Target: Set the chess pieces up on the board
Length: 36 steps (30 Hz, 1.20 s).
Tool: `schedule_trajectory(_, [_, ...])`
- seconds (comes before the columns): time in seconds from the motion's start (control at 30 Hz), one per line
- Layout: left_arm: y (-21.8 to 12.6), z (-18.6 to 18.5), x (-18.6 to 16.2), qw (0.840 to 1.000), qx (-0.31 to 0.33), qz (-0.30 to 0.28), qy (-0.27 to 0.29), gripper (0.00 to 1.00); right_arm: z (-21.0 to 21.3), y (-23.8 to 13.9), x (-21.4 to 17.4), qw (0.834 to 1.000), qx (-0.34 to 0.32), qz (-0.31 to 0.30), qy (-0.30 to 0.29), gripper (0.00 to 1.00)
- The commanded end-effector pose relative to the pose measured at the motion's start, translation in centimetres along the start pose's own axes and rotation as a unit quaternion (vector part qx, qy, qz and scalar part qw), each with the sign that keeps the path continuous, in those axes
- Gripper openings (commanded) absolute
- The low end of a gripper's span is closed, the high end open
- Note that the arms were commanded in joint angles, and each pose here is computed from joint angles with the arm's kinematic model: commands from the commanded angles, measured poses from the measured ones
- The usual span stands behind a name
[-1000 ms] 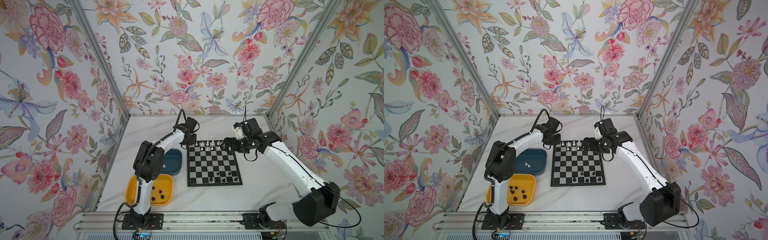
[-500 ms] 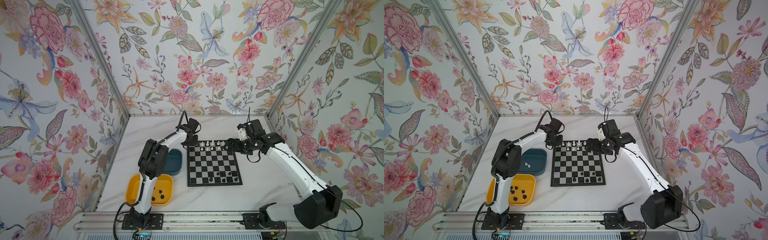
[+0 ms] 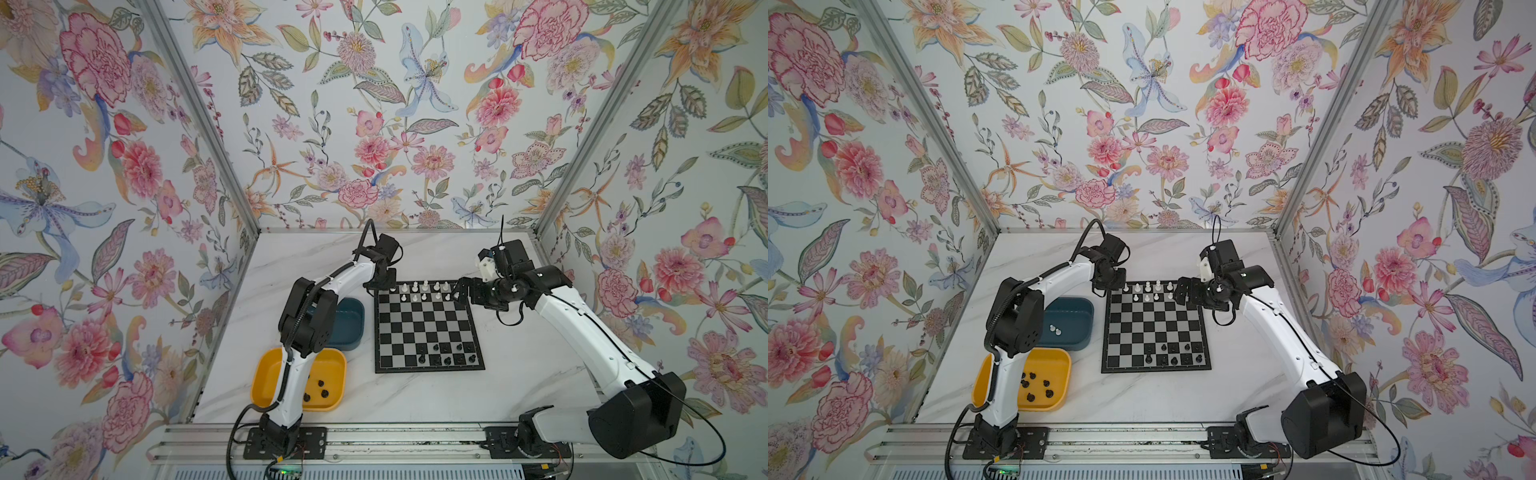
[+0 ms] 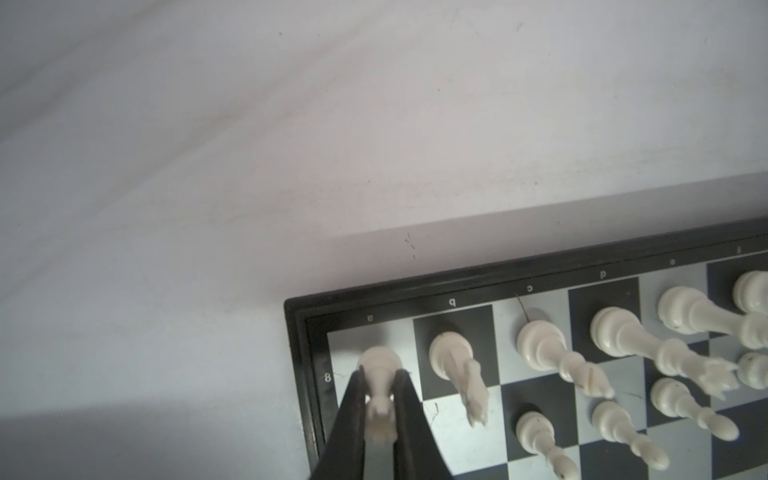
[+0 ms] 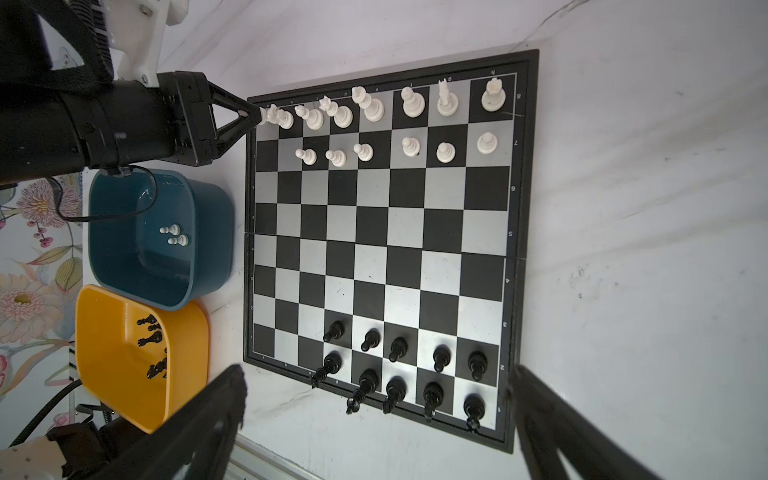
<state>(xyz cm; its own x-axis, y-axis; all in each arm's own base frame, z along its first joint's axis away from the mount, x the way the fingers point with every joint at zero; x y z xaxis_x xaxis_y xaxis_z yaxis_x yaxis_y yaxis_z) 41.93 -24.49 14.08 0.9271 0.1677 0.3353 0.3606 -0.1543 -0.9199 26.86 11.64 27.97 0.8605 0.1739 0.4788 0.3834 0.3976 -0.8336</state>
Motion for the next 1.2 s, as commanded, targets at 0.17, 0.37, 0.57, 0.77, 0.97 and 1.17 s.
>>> schedule_trajectory(0.17, [0.5, 0.3, -1.0, 1.000, 0.018, 0.015, 0.010, 0.15, -0.2, -0.2, -0.4, 1.000, -0.002, 0.002, 0.002, 0.99])
schedule_trajectory(0.37, [0.6, 0.4, -1.1, 1.000, 0.019, 0.018, 0.012, 0.22, -0.2, -0.2, -0.6, 1.000, -0.002, 0.002, 0.005, 0.99])
schedule_trajectory(0.57, [0.5, 0.3, -1.0, 1.000, 0.018, 0.017, 0.013, 0.26, -0.2, -0.3, -0.7, 1.000, -0.003, 0.001, 0.007, 0.99])
schedule_trajectory(0.77, [-1.1, 0.0, -0.2, 1.000, 0.013, -0.004, 0.010, 0.32, -0.2, -0.3, -0.6, 1.000, -0.003, 0.000, 0.008, 0.99])
schedule_trajectory(0.97, [-3.8, -0.4, 1.1, 0.999, 0.005, -0.031, 0.009, 0.36, -0.1, -0.4, -0.4, 1.000, -0.003, -0.005, 0.006, 0.99])
schedule_trajectory(1.17, [-8.5, 0.1, 2.4, 0.997, 0.003, -0.072, -0.001, 0.38, -0.1, -0.6, -0.1, 1.000, -0.001, -0.013, 0.005, 0.99])
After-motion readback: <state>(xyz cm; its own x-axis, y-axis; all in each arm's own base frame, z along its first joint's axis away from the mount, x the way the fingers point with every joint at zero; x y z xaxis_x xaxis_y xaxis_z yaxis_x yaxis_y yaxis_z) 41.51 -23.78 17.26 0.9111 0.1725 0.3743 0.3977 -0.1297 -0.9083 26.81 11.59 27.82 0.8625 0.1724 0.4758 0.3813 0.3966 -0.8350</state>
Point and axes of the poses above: each gripper's point midway between its finger pads, its own y axis out along the fingers, its own z axis along the line the jaws close on, x = y × z, the point moved 9 cm from there along -y, back along the fingers, and after that the axes turned 14 degrees about -y, right-handed, at the moved point
